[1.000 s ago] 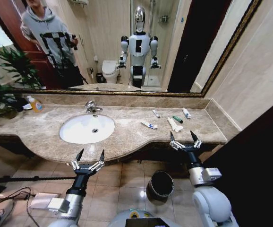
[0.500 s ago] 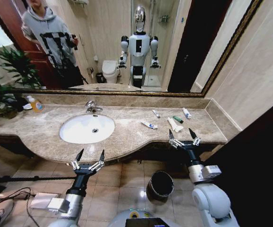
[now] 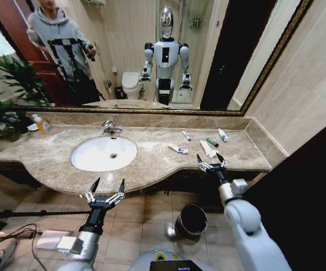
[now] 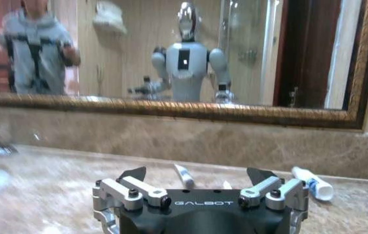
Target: Pick up the trash from the sink and place it in the trash bin.
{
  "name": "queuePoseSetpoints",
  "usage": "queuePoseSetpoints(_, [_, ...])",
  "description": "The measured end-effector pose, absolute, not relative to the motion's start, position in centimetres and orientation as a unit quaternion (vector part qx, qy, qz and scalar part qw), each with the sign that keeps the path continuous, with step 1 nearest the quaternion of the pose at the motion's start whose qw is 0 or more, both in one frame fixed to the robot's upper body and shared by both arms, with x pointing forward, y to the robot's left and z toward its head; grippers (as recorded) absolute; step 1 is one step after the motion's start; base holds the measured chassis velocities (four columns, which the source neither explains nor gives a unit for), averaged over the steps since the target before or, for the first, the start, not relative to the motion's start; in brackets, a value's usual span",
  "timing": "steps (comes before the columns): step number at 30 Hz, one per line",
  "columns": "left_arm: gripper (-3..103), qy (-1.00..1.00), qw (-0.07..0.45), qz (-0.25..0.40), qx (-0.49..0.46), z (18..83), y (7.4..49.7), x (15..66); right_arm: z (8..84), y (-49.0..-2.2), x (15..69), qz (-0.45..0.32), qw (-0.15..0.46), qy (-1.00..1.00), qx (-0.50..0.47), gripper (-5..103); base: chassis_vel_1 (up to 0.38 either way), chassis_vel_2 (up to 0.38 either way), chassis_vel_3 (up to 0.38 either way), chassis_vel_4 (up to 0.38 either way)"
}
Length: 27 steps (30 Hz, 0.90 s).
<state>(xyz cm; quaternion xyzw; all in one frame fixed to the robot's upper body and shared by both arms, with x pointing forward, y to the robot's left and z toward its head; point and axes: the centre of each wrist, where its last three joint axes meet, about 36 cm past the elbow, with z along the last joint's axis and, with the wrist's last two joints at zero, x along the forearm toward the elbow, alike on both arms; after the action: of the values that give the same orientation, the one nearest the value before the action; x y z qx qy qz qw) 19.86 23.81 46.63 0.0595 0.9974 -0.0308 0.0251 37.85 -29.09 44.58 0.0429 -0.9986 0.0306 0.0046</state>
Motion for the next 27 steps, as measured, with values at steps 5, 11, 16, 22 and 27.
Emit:
queuePoseSetpoints(5, [100,0.997,0.025,-0.031,0.060,46.6,23.8,19.9,43.5,-30.7,40.0,0.035,0.023,-0.999,0.027,100,0.000,0.000,0.000,0.000])
queuePoseSetpoints(11, [100,0.997,0.025,-0.031,0.060,46.6,23.8,19.9,42.9,-31.7,42.9,0.032,0.036,-0.999,0.021,100,0.000,0.000,0.000,0.000])
queuePoseSetpoints(16, [100,0.997,0.025,-0.031,0.060,46.6,23.8,19.9,43.1,-31.8,44.2,0.037,0.041,-0.998,0.018,100,0.000,0.000,0.000,0.000])
queuePoseSetpoints(22, [100,0.997,0.025,-0.031,0.060,46.6,23.8,19.9,42.1,-32.6,45.9,0.039,0.058,-0.997,0.011,100,0.000,0.000,0.000,0.000])
queuePoseSetpoints(27, [100,0.997,0.025,-0.031,0.060,46.6,23.8,19.9,40.6,-33.6,47.5,0.038,0.077,-0.996,0.000,100,0.000,0.000,0.000,0.000])
